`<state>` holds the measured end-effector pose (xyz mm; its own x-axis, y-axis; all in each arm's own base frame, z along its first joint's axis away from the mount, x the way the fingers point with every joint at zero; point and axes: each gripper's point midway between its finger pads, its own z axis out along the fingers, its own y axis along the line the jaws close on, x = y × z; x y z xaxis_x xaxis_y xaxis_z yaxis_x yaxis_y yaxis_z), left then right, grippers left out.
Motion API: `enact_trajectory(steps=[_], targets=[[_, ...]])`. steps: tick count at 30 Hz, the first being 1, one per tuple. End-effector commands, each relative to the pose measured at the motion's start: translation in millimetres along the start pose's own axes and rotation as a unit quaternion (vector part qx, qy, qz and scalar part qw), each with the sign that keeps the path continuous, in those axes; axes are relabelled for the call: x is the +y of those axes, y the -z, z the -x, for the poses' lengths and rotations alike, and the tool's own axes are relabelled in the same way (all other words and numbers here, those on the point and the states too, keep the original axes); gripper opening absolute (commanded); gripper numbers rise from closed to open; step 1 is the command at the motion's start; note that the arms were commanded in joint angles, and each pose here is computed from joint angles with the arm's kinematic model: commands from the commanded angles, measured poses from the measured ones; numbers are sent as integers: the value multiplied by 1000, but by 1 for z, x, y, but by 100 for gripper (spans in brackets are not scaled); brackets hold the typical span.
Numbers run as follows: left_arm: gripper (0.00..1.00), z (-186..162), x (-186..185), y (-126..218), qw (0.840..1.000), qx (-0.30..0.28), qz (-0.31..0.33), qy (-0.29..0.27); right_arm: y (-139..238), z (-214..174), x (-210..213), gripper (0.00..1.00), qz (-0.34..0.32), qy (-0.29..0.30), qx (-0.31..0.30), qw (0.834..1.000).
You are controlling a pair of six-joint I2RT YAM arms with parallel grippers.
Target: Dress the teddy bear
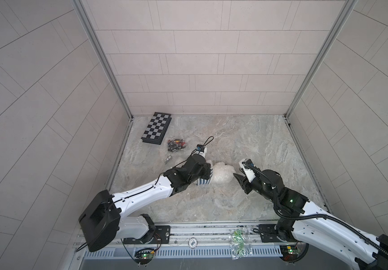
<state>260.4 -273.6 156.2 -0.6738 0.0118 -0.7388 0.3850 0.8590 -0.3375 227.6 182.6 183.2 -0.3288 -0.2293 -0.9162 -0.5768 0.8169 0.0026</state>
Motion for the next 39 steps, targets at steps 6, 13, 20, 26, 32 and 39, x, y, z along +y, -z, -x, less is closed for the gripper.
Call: enact_trajectory(steps=[6, 13, 20, 26, 32, 39], targets=[[15, -61, -9, 25, 999, 42, -8, 19, 1, -8, -5, 43, -6, -9, 7, 1000], [36, -100, -31, 37, 996, 77, -39, 4, -1, -2, -2, 43, 3, -4, 7, 1000], [42, -72, -50, 70, 993, 59, -94, -36, -5, -4, 3, 43, 14, -10, 13, 1000], [44, -37, -31, 70, 997, 37, -64, -21, -6, -4, 5, 42, 20, -16, 10, 1000], [37, -55, -6, 43, 997, 79, -8, -18, -3, -6, 5, 42, 22, -16, 16, 1000], [33, -103, 6, 28, 991, 133, -4, -2, -5, -7, 4, 43, 17, -21, 23, 999]])
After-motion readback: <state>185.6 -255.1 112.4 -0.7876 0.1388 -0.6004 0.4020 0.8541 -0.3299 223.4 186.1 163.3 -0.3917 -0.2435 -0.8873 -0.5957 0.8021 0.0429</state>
